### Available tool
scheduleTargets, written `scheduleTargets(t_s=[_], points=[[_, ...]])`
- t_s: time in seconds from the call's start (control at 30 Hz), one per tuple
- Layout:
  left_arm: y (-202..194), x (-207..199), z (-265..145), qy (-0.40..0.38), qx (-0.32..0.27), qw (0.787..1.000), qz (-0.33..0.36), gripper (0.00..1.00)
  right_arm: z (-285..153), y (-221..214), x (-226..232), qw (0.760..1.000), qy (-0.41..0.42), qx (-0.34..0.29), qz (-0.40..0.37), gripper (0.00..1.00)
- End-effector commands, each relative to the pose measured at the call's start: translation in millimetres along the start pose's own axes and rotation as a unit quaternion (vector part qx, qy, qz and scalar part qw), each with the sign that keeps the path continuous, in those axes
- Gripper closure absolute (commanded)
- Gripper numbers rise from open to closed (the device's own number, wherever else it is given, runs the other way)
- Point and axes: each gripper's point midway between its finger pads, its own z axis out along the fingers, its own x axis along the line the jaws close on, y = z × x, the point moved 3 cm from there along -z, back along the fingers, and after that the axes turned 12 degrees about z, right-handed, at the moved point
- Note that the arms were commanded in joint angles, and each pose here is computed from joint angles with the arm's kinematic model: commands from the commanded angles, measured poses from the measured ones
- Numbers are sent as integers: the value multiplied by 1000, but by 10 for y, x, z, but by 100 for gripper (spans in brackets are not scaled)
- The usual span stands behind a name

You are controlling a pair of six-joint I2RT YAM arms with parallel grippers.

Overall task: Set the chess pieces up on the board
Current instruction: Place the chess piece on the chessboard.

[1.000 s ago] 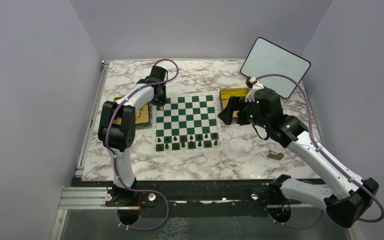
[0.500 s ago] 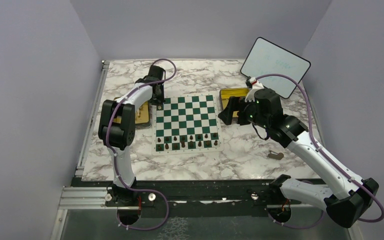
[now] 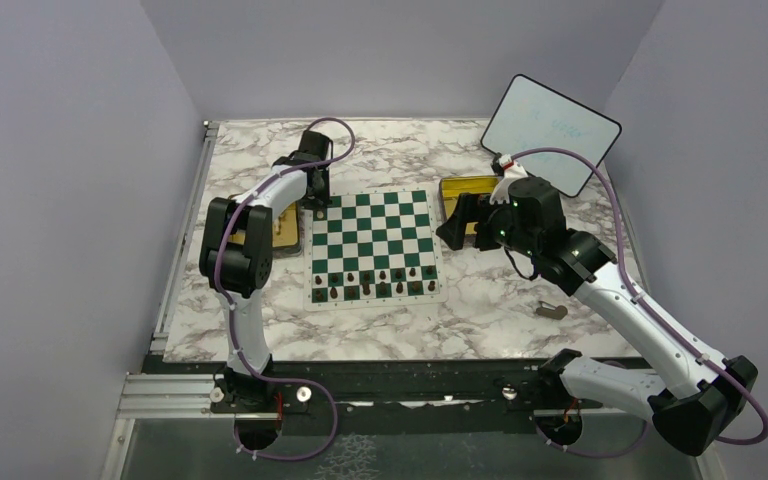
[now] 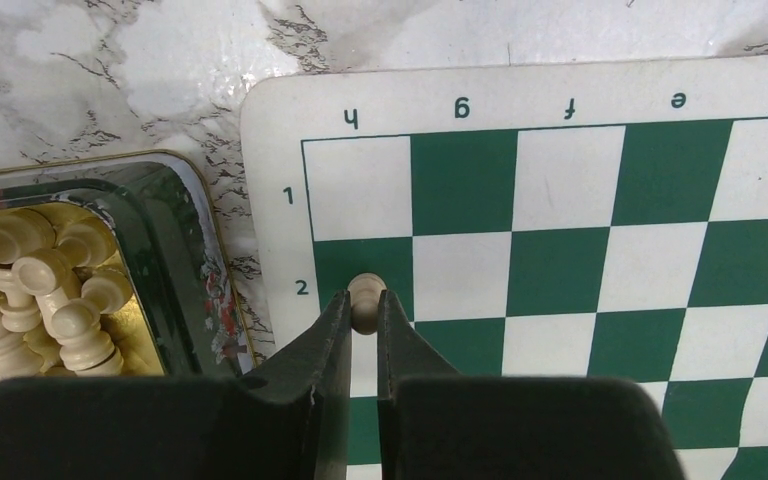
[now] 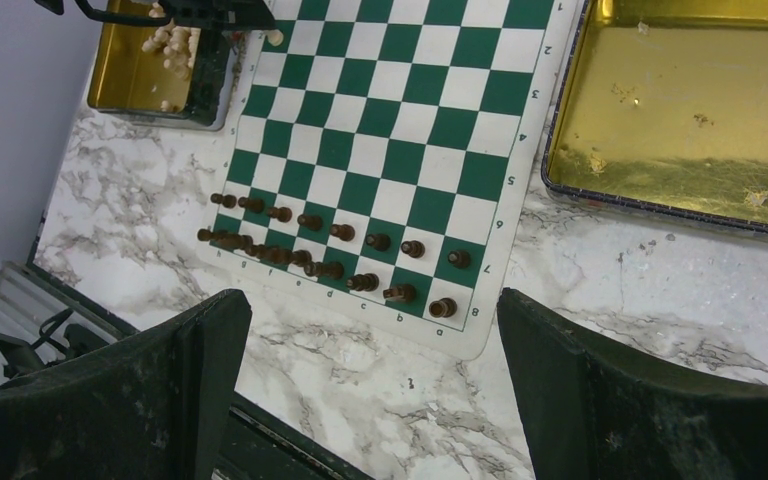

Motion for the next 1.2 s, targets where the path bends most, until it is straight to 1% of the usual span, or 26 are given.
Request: scheduleTargets(t_s=[0.0, 0.27, 0.4, 0.5, 0.8, 0.97, 1.17], points=[[65, 44, 51, 14, -7, 1000, 3, 85, -20, -28, -24, 1000, -3, -1, -8, 0], [137, 55, -61, 13, -22, 1000, 2, 73, 0, -35, -28, 1000, -4, 1, -8, 0], [230, 46, -203, 6, -39, 999, -2, 65, 7, -33, -26, 1000, -3, 1, -8, 0], [309, 49, -335, 3, -53, 999, -4, 61, 16, -34, -22, 1000, -2, 2, -8, 0], [481, 134, -870, 12, -105, 994, -32, 62, 3, -58, -23, 1000, -1, 6, -6, 0], [430, 349, -1071, 43, -118, 990, -61, 64, -10, -65, -31, 1000, -1, 5, -6, 0], [217, 771, -1058, 85, -105, 984, -121, 64, -19, -79, -10, 1000, 7, 7, -4, 0]])
